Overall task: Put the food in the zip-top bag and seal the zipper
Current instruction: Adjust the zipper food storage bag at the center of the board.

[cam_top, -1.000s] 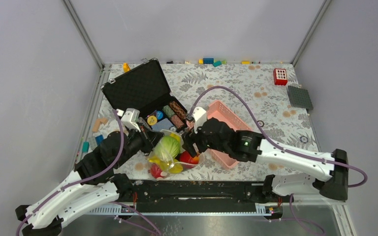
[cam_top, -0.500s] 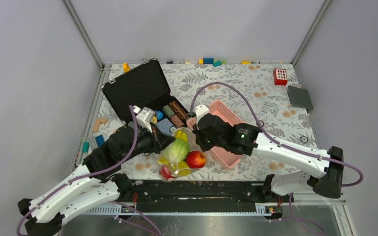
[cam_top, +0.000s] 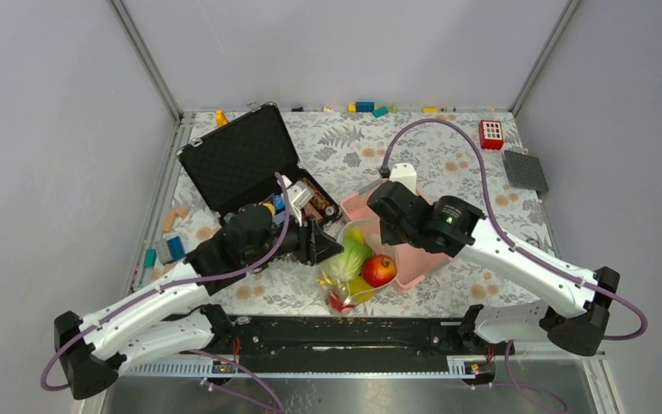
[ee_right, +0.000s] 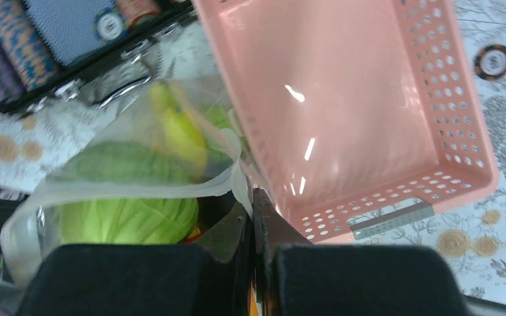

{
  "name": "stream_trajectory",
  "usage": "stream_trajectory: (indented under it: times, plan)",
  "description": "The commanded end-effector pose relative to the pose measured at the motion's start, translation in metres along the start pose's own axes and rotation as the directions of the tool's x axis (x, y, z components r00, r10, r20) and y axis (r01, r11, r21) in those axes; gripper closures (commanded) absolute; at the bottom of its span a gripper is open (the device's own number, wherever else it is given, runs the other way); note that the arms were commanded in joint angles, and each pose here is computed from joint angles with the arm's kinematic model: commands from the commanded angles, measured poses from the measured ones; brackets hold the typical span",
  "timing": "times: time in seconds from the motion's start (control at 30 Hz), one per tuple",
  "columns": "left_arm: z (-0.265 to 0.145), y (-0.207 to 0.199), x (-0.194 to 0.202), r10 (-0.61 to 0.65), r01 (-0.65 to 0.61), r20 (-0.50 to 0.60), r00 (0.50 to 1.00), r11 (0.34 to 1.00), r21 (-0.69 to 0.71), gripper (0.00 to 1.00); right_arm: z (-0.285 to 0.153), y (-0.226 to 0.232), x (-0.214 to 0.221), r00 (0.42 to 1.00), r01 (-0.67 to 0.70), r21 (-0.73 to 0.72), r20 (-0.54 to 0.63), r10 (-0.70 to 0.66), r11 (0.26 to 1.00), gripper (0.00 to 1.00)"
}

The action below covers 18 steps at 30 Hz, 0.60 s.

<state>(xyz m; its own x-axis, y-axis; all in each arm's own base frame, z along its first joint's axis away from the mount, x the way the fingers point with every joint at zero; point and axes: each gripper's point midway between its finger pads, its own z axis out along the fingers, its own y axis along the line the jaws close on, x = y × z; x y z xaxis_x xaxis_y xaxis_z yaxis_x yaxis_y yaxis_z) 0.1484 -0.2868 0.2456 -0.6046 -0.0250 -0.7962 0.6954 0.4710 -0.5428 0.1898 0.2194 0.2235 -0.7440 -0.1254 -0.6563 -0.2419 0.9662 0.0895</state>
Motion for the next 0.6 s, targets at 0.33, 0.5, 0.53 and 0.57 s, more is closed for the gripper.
stream_trajectory:
  times: [0.33, 0.5, 0.53, 0.57]
  plan:
    - [-0.049, -0.039, 0.006, 0.051, -0.085, 0.152, 0.987, 0.970, 0.228, 0.01, 0.042, -0.066, -0.050, 0.978, -0.194, 0.319, -0.013, 0.209, 0.928, 1.00]
    - [-0.027, -0.023, 0.013, 0.077, -0.097, 0.161, 0.984, 0.988, 0.121, 0.01, 0.059, -0.067, -0.036, 0.965, -0.178, 0.304, -0.133, 0.227, 0.936, 1.00]
    - [-0.023, -0.024, 0.011, 0.098, -0.117, 0.174, 0.980, 0.988, 0.103, 0.01, 0.061, -0.068, -0.033, 0.960, -0.184, 0.299, -0.148, 0.236, 0.937, 1.00]
    - [-0.016, -0.022, 0.010, 0.134, -0.149, 0.180, 0.975, 0.986, 0.071, 0.01, 0.063, -0.069, -0.030, 0.957, -0.188, 0.293, -0.160, 0.241, 0.938, 1.00]
